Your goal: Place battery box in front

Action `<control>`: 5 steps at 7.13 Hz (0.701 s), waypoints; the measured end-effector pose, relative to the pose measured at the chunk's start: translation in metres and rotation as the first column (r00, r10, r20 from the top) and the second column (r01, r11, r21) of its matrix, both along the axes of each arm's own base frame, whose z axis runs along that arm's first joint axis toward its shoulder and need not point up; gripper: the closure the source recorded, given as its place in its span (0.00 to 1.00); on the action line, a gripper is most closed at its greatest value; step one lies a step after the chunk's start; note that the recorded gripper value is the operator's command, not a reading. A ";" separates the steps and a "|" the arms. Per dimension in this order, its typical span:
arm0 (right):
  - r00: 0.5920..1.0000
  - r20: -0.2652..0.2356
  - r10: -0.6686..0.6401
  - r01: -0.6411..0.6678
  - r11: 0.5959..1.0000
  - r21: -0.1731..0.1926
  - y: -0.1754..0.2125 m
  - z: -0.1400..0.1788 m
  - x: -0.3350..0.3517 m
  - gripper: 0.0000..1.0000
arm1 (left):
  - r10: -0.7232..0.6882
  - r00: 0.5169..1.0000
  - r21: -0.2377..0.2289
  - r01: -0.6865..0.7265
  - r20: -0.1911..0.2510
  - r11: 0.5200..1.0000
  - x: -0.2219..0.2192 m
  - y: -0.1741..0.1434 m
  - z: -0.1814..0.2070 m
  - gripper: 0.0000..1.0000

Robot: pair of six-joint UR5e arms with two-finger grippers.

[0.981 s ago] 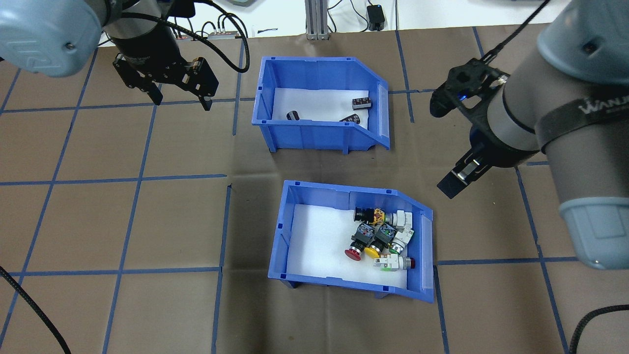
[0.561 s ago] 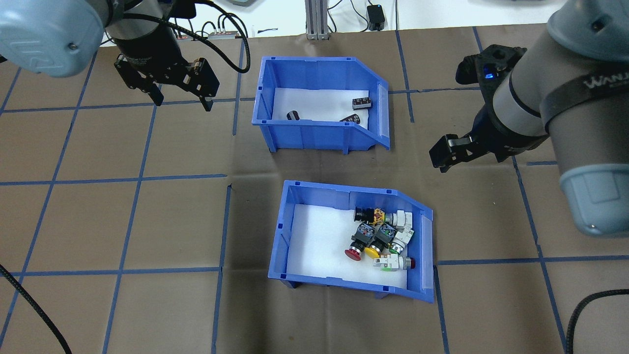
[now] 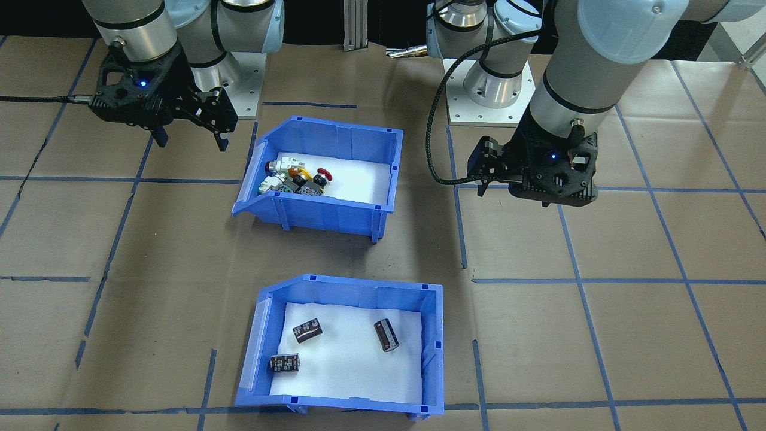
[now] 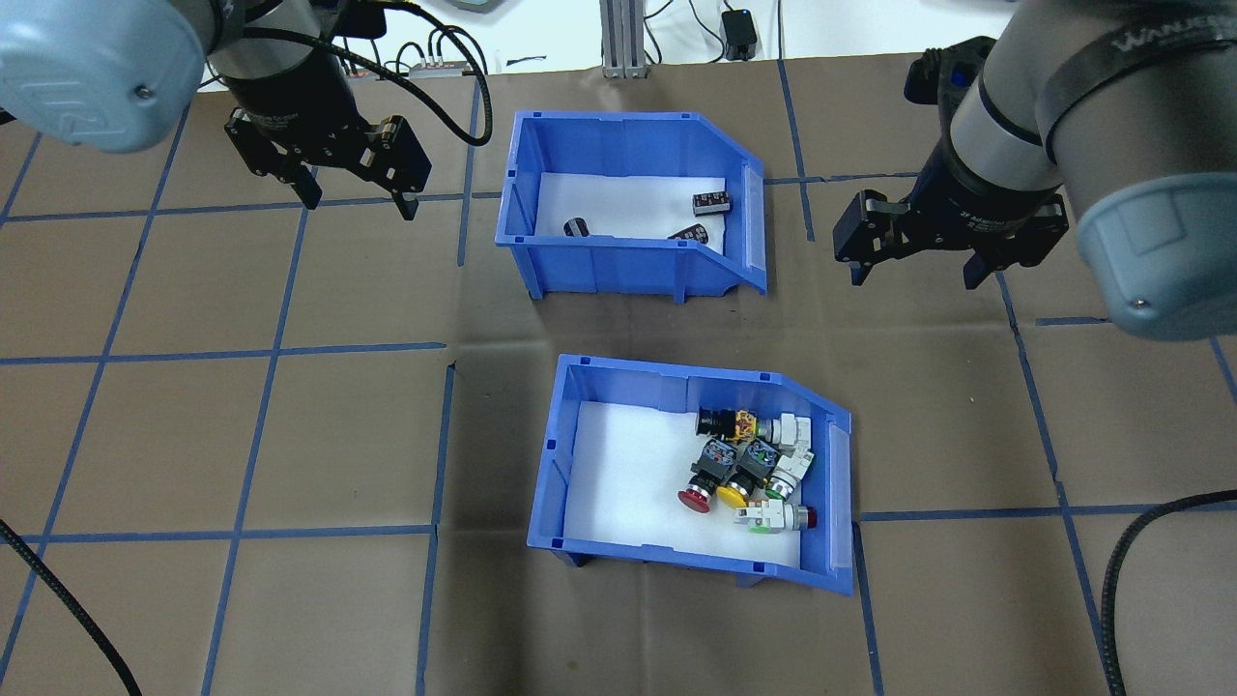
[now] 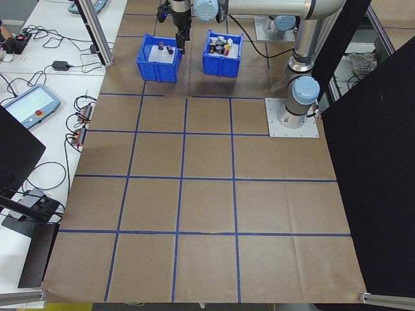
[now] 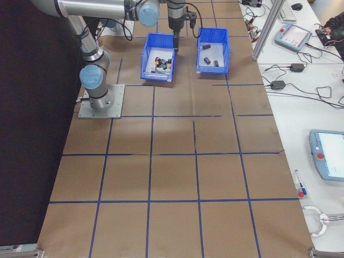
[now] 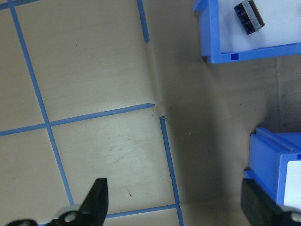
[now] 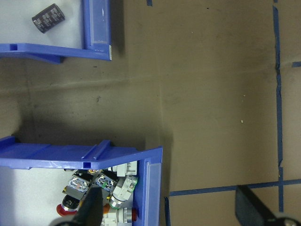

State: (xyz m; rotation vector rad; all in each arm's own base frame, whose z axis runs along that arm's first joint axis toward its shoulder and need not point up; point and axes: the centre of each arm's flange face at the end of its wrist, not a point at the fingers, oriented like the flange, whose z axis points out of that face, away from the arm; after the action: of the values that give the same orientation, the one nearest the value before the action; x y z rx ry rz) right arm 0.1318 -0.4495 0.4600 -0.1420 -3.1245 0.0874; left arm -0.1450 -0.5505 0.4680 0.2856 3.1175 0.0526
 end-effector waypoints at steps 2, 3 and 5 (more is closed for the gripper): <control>1.000 -0.013 -0.013 0.013 1.000 0.008 -0.005 0.010 -0.005 0.00 | 0.000 1.000 0.000 0.000 -0.001 1.000 0.000 0.000 0.000 0.00; 1.000 -0.012 -0.019 0.019 1.000 0.014 -0.008 0.013 -0.006 0.00 | 0.000 1.000 -0.001 0.000 -0.002 1.000 0.000 0.000 0.000 0.00; 1.000 -0.012 -0.023 0.023 1.000 0.021 -0.012 0.013 -0.007 0.00 | 0.000 1.000 -0.001 0.000 -0.003 1.000 0.000 0.000 0.000 0.00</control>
State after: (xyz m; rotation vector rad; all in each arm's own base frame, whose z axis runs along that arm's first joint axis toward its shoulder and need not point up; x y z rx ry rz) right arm 0.1252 -0.4612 0.4728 -0.1762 -3.1100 0.0544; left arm -0.1453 -0.5507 0.4682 0.2857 3.1202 0.0512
